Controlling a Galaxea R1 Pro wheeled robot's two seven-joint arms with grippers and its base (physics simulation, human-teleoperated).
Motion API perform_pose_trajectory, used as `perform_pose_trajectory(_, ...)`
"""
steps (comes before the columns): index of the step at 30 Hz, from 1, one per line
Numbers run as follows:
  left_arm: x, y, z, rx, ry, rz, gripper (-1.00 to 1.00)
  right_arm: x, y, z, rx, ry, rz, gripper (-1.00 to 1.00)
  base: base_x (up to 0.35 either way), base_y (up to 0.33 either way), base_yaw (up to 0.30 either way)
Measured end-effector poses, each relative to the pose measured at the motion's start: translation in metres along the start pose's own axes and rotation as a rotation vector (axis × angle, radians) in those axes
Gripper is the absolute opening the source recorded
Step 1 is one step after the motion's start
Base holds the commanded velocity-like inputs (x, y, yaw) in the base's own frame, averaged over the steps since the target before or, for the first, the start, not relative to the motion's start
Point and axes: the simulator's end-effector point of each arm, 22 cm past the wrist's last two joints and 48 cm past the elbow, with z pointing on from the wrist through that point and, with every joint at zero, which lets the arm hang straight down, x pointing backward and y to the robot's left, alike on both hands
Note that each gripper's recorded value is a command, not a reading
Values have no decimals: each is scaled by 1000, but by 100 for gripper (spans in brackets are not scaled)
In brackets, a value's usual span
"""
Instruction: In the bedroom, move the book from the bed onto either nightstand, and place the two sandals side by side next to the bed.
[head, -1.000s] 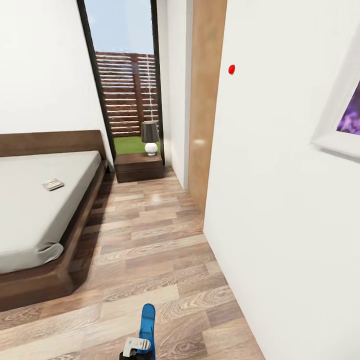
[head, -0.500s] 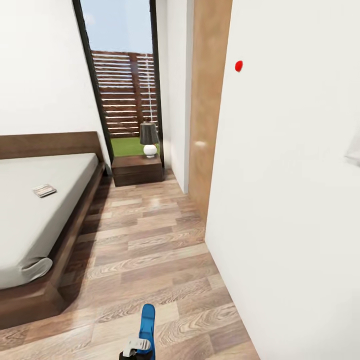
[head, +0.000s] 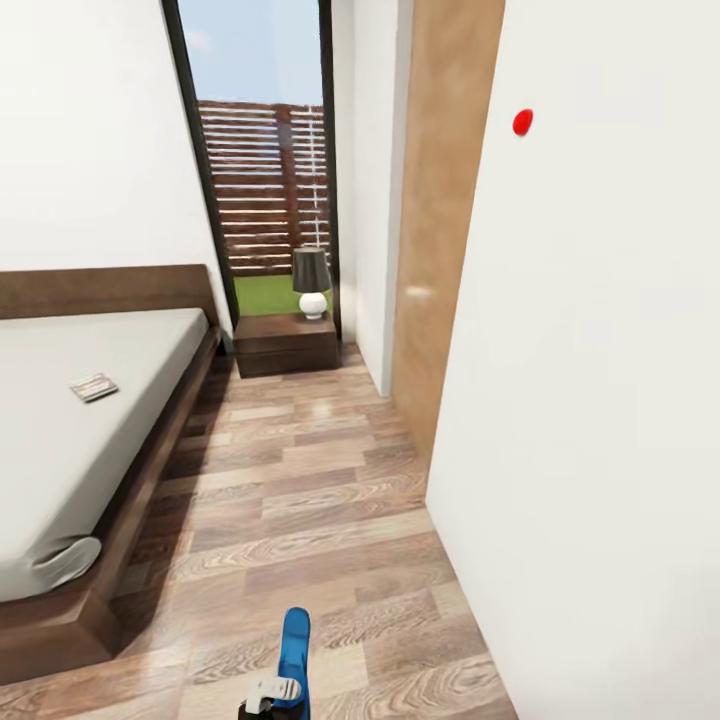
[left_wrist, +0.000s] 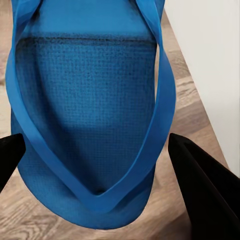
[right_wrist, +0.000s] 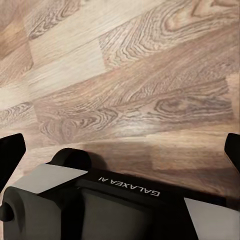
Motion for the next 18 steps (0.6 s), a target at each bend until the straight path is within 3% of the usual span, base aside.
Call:
perform_pose_trajectory(6, 0, 0, 0, 0, 0, 0, -100, 0, 0, 0, 0, 0, 0, 100, 249, 0, 87)
perform_pose_trajectory(11, 0, 0, 0, 0, 0, -1, -100, 0, 0, 0, 0, 1, 0, 100, 65, 0, 206)
perform_pose_trajectory(18, 0, 0, 0, 0, 0, -1, -100, 0, 0, 0, 0, 0, 0, 100, 58, 0, 30)
